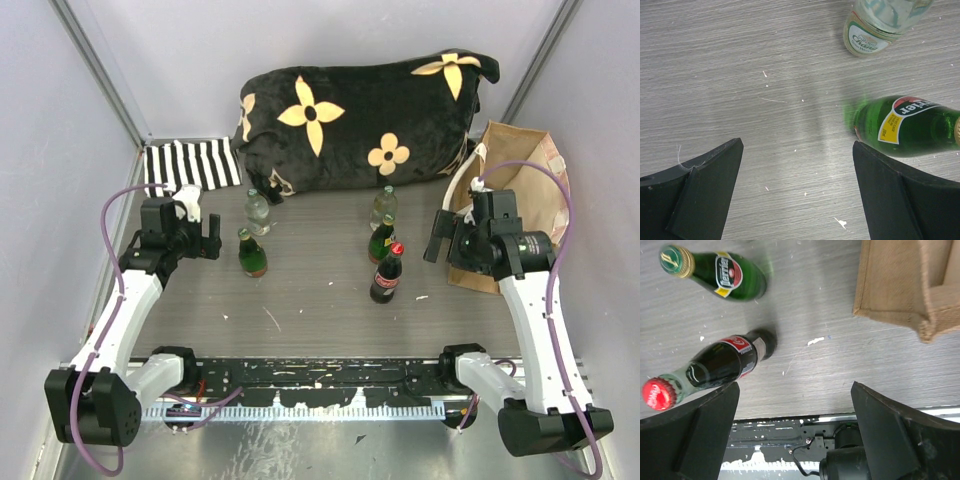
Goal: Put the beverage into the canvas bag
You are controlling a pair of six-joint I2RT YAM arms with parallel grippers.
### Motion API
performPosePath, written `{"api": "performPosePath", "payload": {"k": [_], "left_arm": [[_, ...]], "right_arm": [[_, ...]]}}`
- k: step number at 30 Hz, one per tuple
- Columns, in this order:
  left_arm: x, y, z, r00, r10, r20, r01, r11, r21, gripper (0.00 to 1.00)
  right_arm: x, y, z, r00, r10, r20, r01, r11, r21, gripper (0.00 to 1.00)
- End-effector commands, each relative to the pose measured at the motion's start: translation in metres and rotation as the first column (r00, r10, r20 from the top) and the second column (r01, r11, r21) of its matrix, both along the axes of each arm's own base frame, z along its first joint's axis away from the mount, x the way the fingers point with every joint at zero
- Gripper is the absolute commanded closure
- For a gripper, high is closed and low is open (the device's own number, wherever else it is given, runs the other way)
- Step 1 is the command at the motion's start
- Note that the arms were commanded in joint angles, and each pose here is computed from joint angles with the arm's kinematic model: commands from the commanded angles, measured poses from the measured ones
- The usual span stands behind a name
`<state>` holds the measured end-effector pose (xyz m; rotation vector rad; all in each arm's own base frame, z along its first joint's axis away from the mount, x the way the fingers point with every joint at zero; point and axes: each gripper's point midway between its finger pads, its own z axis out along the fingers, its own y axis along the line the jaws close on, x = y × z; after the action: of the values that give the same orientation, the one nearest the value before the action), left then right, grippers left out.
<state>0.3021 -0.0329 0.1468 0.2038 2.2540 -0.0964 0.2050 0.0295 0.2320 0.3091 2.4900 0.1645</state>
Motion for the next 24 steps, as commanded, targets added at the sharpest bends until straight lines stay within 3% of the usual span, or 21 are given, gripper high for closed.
{"api": "performPosePath", "payload": {"k": [1,6,12,24], "left_arm": [[0.014,0.000,0.013,1.000,-0.004,0.025,0.004,1.000,0.007,0.02],[0.023,-0.002,0.019,1.000,-0.004,0.025,0.004,1.000,0.003,0.02],[0.025,-0.004,0.024,0.999,-0.014,0.031,0.014,1.000,-0.006,0.02],[0.020,-0.007,0.022,0.999,-0.005,0.032,0.006,0.999,-0.036,0.02]], "right_arm": [[0.012,-0.012,0.032,0.998,-0.050,0.049,0.052,0.998,-0.047,0.00],[0.059,-0.021,0.081,0.983,-0.095,0.156,0.110,0.990,-0.086,0.00],[0.115,-0.048,0.123,0.953,-0.155,0.259,0.212,0.954,-0.210,0.08],[0.193,-0.085,0.078,0.944,-0.233,0.234,0.314,0.853,-0.417,0.13]]}}
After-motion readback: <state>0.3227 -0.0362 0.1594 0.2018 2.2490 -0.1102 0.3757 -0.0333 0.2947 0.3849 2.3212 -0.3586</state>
